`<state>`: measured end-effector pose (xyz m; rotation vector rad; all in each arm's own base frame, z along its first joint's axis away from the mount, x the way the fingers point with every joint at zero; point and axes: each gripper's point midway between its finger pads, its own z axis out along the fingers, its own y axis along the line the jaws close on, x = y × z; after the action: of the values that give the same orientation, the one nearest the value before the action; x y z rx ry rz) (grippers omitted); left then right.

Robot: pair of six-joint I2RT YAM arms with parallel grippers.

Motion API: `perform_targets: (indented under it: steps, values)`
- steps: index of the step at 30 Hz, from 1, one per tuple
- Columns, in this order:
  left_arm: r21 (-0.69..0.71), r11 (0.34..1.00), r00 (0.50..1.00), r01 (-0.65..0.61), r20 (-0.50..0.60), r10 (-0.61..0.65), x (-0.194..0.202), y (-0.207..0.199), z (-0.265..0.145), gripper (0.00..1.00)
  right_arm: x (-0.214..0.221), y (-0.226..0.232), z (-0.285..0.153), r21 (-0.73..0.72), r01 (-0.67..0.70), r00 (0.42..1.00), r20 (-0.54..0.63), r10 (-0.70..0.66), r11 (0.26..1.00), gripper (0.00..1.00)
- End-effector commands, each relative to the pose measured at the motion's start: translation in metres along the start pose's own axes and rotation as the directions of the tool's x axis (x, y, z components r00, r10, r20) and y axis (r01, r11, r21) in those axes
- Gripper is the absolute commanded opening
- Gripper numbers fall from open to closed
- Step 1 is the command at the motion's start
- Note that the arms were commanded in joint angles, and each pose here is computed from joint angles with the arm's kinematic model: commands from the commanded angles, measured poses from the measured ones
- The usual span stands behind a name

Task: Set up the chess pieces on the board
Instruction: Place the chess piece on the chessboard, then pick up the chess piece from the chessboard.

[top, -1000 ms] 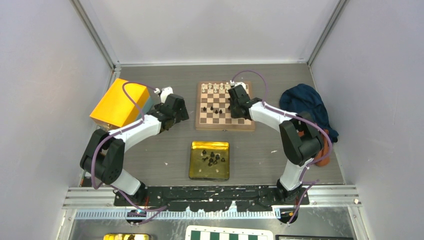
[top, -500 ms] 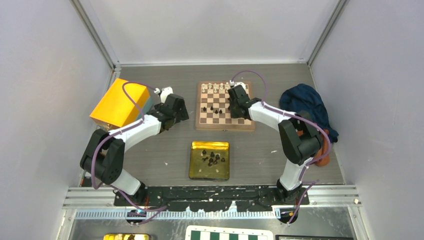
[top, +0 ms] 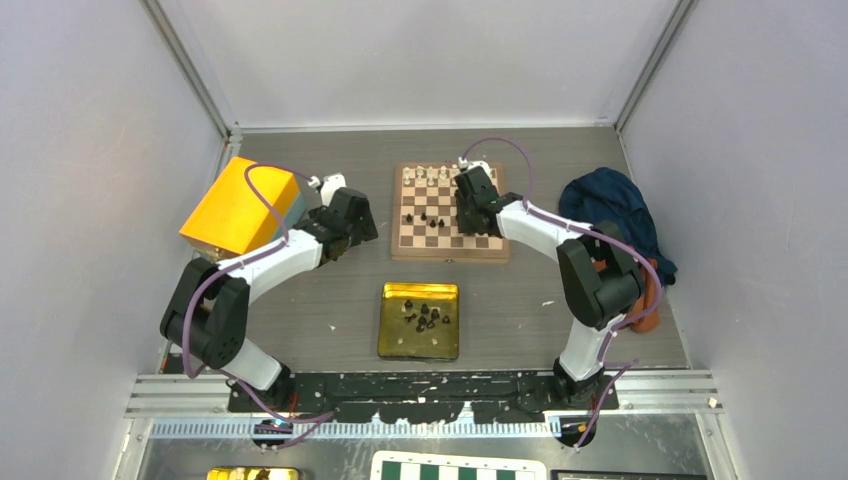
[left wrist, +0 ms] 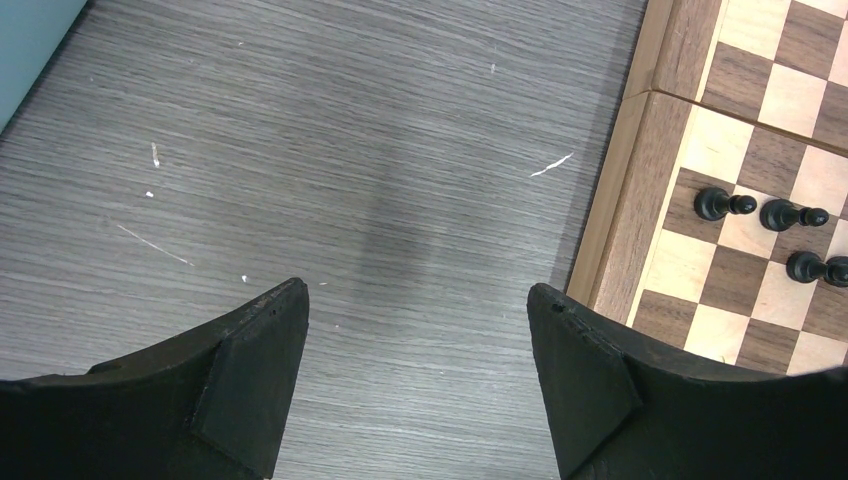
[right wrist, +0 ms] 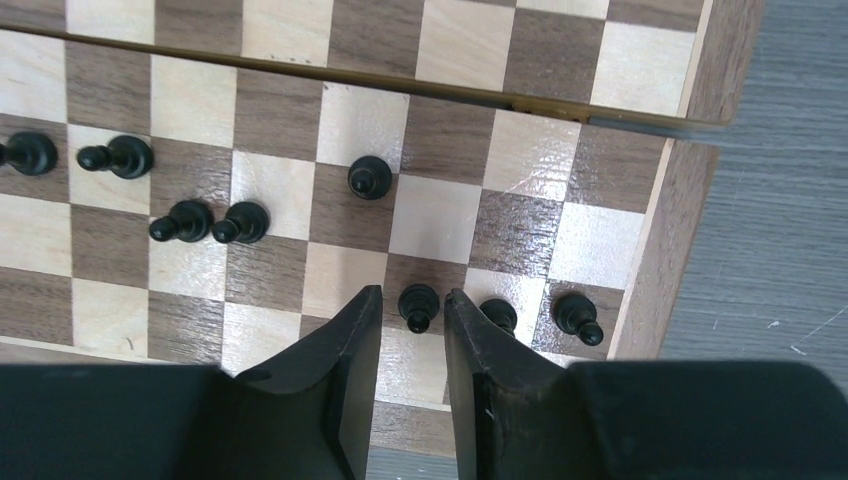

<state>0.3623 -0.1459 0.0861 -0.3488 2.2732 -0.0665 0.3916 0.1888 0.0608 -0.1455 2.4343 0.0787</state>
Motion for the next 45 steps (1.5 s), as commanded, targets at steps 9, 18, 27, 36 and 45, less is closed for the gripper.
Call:
perform_targets:
  steps: [9, 18, 27, 36, 45]
  values:
    - [0.024, 0.999, 0.997, 0.025, 0.075, -0.027, -0.026, -0.010, -0.008, 0.82, -0.050, 0.016, -0.004, -0.028, 0.005, 0.996, 0.088, -0.002, 1.000, 0.36]
    - [0.025, 0.999, 0.996, 0.022, 0.082, -0.024, -0.029, -0.011, -0.008, 0.82, -0.057, 0.023, 0.008, -0.036, 0.009, 0.996, 0.085, -0.006, 0.999, 0.36]
    - [0.022, 1.000, 0.996, 0.020, 0.081, -0.022, -0.027, -0.010, -0.006, 0.82, -0.056, 0.025, 0.018, -0.034, 0.013, 0.997, 0.075, -0.010, 0.999, 0.36]
    - [0.022, 1.000, 0.997, 0.017, 0.080, -0.018, -0.027, -0.011, -0.005, 0.82, -0.055, 0.025, 0.023, -0.029, 0.016, 0.997, 0.070, -0.014, 0.999, 0.36]
    - [0.018, 1.000, 0.997, 0.013, 0.078, -0.014, -0.026, -0.011, -0.002, 0.82, -0.057, 0.024, 0.027, -0.026, 0.020, 0.997, 0.069, -0.018, 0.999, 0.34]
